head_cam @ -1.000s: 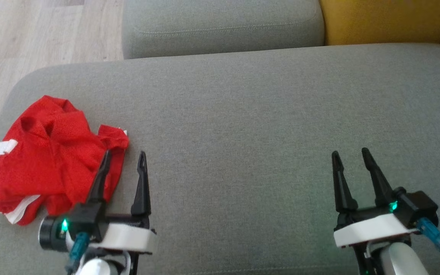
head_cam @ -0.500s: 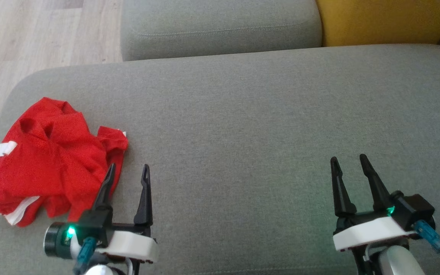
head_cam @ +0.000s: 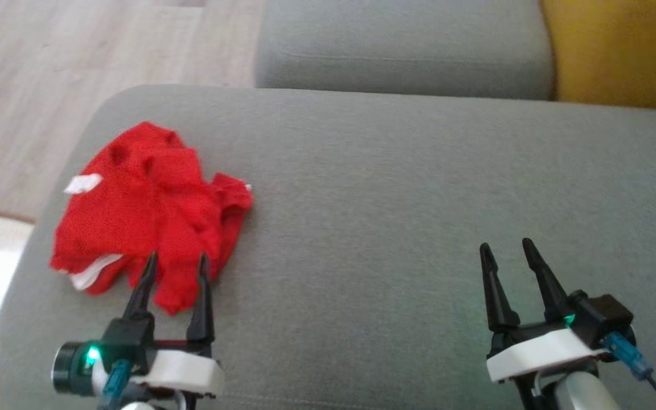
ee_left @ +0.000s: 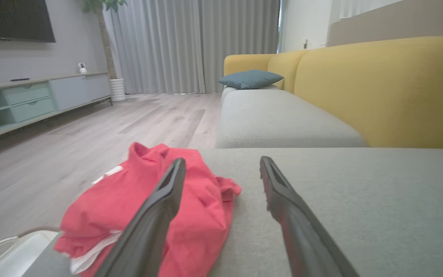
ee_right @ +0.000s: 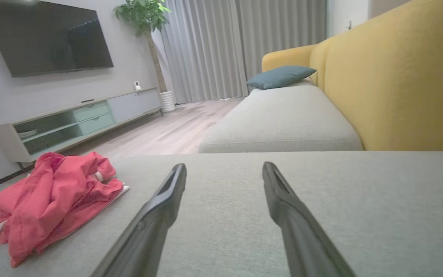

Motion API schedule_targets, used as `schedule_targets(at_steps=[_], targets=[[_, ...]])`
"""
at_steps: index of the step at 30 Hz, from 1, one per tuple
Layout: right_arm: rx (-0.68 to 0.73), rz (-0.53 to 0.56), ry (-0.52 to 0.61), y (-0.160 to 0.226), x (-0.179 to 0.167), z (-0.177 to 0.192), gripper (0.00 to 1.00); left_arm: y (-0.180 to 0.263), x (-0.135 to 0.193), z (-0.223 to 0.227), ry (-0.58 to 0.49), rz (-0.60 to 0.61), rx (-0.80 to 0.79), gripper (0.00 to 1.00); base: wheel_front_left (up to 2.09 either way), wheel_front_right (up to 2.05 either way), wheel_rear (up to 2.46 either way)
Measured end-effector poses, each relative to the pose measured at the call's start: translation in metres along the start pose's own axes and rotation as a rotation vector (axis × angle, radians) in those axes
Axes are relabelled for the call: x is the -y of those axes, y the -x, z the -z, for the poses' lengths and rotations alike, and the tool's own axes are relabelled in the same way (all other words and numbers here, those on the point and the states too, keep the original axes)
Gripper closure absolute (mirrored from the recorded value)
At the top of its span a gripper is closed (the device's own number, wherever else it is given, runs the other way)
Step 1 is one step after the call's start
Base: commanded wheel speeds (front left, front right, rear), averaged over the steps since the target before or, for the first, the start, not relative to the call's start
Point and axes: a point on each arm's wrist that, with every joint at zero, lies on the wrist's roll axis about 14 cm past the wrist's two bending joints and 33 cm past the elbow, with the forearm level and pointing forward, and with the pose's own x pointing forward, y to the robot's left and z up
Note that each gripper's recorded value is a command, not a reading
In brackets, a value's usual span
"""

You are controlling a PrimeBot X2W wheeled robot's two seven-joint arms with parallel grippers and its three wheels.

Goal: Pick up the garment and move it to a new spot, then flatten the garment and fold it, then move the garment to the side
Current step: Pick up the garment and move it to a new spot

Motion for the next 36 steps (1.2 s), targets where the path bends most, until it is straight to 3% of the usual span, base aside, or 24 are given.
schedule_targets(at_steps=[21, 29, 36], targets=[[-0.054, -0.282, -0.036, -0.02, -0.092, 0.014, 0.0, 0.075, -0.091, -0.002, -0.048, -0.311, -0.007, 0.0, 0.0, 0.0, 0.0], [-0.06, -0.29, -0.041, -0.02, -0.095, 0.016, 0.0, 0.085, -0.101, 0.003, -0.054, -0.35, -0.031, 0.0, 0.0, 0.0, 0.0], [-0.076, -0.241, -0.058, -0.024, -0.077, 0.024, 0.0, 0.073, -0.115, 0.0, -0.089, -0.364, -0.034, 0.0, 0.0, 0.0, 0.0]])
